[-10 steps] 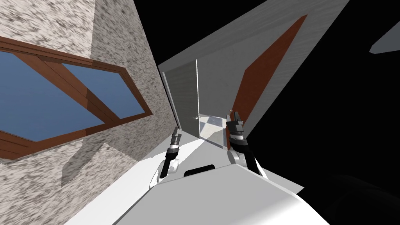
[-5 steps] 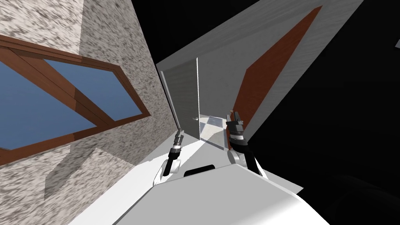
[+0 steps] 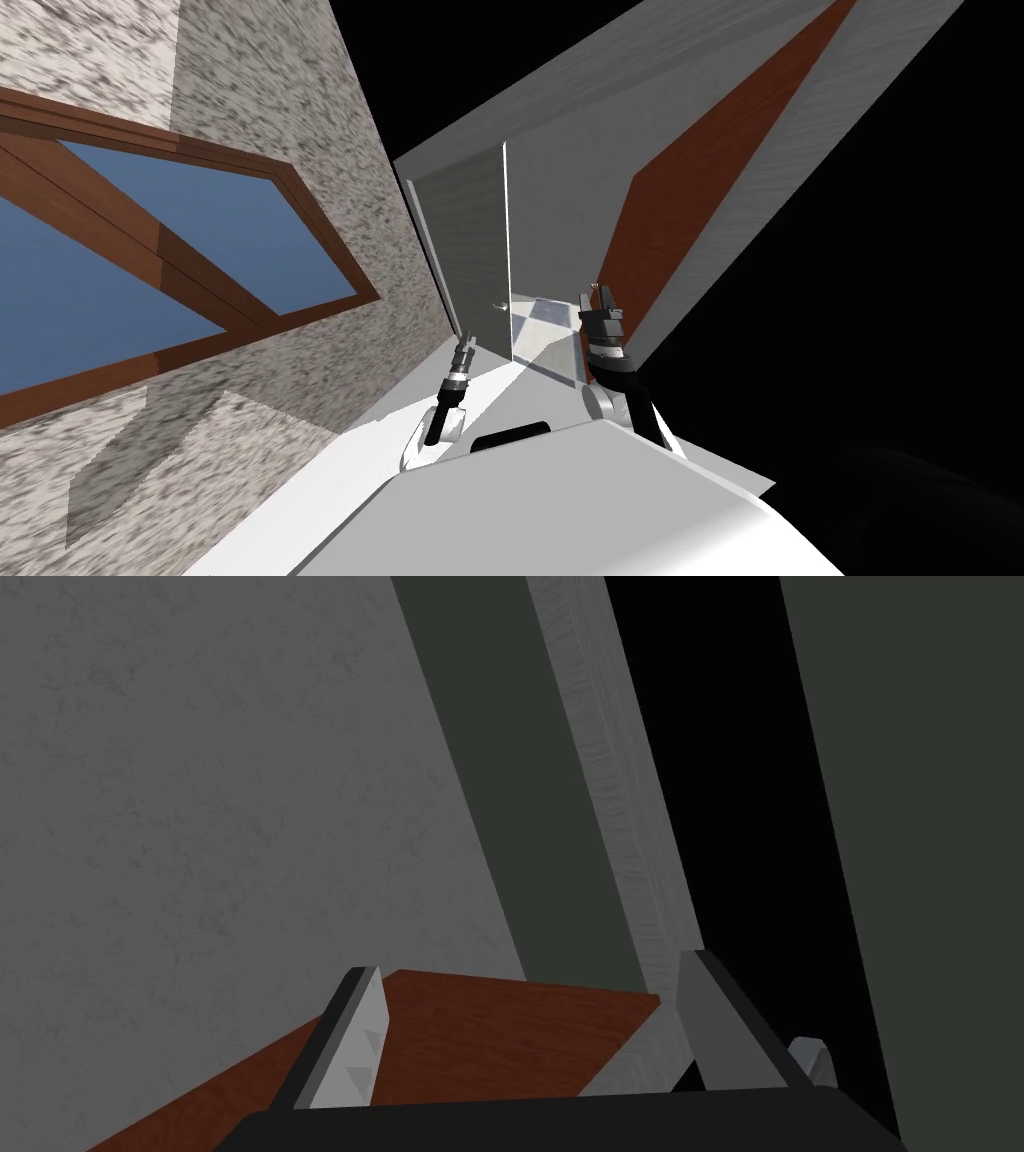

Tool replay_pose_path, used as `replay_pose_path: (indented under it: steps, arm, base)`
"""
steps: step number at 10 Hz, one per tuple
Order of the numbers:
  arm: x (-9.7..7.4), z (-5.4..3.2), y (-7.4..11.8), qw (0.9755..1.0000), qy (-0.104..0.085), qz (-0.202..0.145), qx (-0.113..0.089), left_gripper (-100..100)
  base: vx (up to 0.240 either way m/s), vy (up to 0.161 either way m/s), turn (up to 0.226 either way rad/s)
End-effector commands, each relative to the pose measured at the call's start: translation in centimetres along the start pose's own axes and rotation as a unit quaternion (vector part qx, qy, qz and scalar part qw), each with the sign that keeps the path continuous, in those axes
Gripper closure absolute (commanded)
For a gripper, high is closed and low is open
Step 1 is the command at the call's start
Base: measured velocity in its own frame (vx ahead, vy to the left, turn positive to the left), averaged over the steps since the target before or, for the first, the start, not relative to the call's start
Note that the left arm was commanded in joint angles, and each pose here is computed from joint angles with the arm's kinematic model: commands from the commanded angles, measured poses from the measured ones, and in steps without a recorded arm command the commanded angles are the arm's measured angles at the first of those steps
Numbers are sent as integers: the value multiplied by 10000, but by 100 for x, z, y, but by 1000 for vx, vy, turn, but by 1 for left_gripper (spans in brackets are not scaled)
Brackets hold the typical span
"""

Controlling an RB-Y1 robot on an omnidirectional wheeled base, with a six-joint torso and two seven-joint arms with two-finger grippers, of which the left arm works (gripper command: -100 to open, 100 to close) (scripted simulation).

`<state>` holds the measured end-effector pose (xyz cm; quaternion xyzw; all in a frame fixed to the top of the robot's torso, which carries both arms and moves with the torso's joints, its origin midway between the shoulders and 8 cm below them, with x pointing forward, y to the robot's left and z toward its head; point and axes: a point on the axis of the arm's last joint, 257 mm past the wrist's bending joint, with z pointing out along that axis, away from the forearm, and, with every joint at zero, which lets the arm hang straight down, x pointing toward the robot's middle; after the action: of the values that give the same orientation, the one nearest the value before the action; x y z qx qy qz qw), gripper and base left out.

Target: Push the door open

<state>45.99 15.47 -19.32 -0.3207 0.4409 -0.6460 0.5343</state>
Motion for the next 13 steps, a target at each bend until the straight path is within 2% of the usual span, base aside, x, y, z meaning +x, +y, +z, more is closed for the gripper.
replay_pose_path:
  steps: [1, 8, 12, 13]
  arm:
    - [55, -22, 141, 9999, 74, -43, -124, -100]
    - [314, -116, 671, 9970, 392, -191, -633, -100]
    - [457, -189, 932, 9940, 561, -266, -905, -100]
    - [527, -222, 1043, 9922, 645, -298, -1022, -100]
  base:
    - [100, 27, -28]
    - [100, 29, -25]
    - [94, 33, -23]
    - [128, 39, -42]
